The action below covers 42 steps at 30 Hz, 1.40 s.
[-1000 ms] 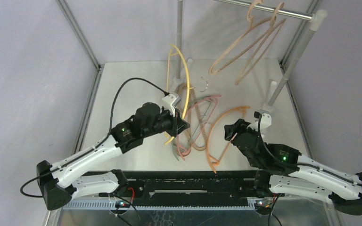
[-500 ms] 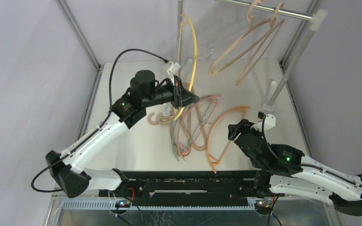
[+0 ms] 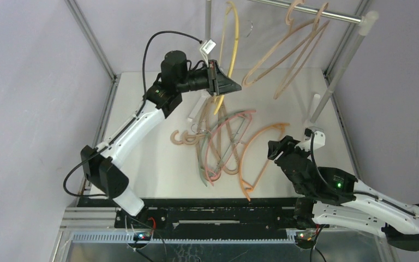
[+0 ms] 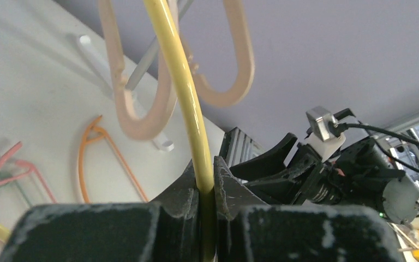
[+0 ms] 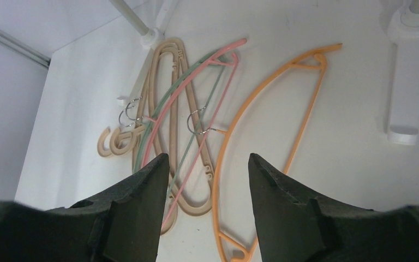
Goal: Organize the hangers
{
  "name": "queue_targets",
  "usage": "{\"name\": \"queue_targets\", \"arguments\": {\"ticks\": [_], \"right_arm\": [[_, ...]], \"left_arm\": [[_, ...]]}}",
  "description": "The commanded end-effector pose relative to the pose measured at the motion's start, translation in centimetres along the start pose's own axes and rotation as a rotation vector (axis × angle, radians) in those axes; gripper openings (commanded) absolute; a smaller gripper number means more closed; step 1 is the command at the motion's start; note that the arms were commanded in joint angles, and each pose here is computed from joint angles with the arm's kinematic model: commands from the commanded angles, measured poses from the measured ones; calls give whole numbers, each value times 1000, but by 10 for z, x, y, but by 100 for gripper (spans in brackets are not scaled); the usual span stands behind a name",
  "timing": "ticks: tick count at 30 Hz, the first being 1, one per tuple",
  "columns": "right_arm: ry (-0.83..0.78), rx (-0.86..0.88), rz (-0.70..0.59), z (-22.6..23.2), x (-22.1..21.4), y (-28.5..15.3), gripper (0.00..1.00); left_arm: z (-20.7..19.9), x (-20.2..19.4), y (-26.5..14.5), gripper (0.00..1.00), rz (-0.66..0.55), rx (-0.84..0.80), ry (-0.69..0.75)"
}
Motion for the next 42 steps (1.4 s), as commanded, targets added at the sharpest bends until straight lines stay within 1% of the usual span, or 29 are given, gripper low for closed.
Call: {"name": "queue_targets", "arguments": {"ticks": [1, 6, 12, 20, 29, 30, 32, 36, 39, 40, 42], "right_arm": [[32, 1, -67, 4, 23, -2, 63], [29, -17, -71, 0, 25, 0, 63], [33, -21, -74, -2, 28, 1, 63], [38, -39, -80, -11, 28, 2, 62], [23, -39, -63, -10, 24, 7, 61], [22, -40, -60, -10, 23, 8, 61], [19, -42, -56, -10, 22, 9, 61], [25, -42, -51, -12, 20, 10, 61], [27, -46, -47, -14, 17, 11, 61], [30, -45, -47, -14, 17, 12, 61], [28, -42, -42, -14, 16, 13, 61]], "left_arm": [[-47, 49, 1, 0, -86, -180, 100], [-50, 65, 12, 0, -102, -244, 60], [-44, 86, 26, 0, -124, -295, -17], [-40, 103, 35, 0, -144, -360, -77], [-24, 123, 40, 0, -185, -378, -166], [-18, 123, 41, 3, -186, -366, -182], [-6, 124, 43, 13, -194, -337, -213], [19, 117, 45, 14, -191, -291, -269], [31, 105, 47, 18, -187, -259, -301], [45, 109, 38, 19, -205, -231, -303], [52, 105, 38, 21, -199, -216, -313]]}}
Point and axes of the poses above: each gripper's point midway between its finger pads, its own y axis out along the fingers, its own z axis along the line the jaws close on, x = y × z, the point moved 2 cm from there along -y, back along the fingers, and after that the axes turned 1 degree about y, right-handed, at the moved point
